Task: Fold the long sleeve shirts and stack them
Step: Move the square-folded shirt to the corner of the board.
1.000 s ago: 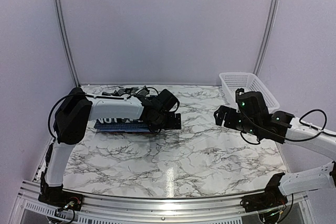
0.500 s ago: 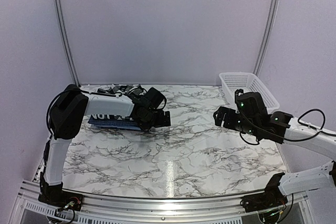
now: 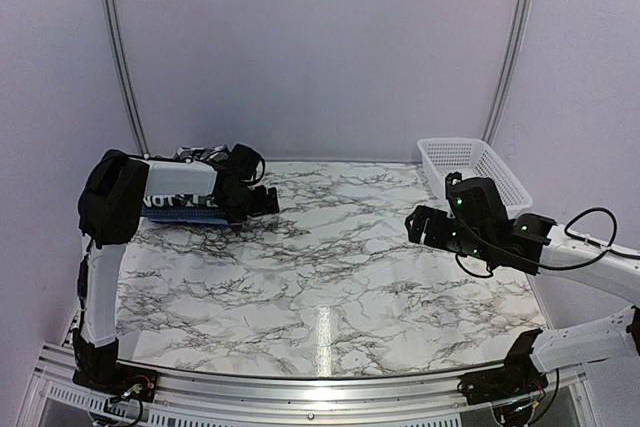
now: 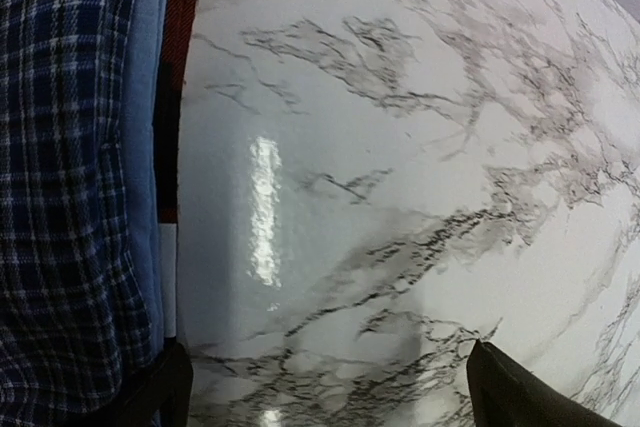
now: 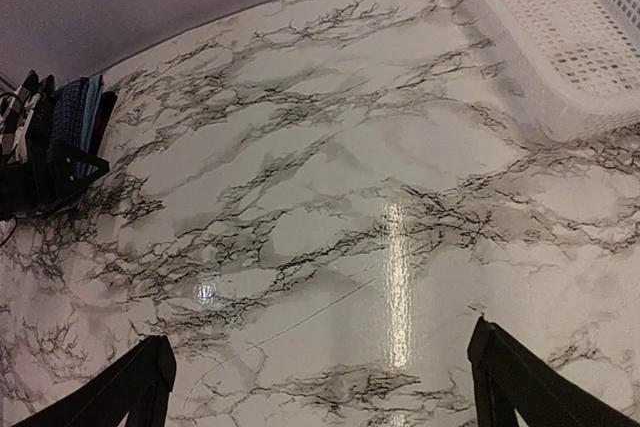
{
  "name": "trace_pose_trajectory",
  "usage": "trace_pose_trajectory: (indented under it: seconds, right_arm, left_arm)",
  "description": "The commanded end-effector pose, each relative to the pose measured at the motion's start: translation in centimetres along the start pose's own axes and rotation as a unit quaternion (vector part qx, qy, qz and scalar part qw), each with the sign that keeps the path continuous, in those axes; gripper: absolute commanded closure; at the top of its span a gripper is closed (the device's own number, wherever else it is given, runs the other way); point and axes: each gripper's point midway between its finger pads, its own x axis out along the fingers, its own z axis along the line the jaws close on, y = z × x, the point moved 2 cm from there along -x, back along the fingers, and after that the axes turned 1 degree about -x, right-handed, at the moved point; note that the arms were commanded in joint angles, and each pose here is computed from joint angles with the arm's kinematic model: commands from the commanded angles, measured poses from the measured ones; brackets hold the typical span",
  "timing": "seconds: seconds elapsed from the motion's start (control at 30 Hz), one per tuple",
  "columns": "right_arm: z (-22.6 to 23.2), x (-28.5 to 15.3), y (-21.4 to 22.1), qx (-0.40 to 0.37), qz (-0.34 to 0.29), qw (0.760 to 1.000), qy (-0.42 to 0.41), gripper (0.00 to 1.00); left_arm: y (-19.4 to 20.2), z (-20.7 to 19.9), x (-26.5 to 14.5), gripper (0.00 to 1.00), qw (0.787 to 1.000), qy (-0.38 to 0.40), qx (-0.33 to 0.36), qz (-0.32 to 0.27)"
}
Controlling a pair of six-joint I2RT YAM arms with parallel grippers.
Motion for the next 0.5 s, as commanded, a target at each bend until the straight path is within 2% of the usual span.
trace_pose_trajectory:
  seconds: [0.0, 0.47]
  right_arm:
    - [-0.1, 0.1, 0.0, 0.010, 0.000, 1.000, -0.002, 0.01]
    - [-0.1, 0.4, 0.4, 0.006, 0.011, 1.000, 0.000, 0.01]
  left_arm:
    - [-1.9, 4.3, 0.4, 0.01, 0.999, -0.030, 0.007, 0.015]
    - [-6.4, 9.7, 0.6, 0.01, 0.999, -0.031, -0.009, 0.012]
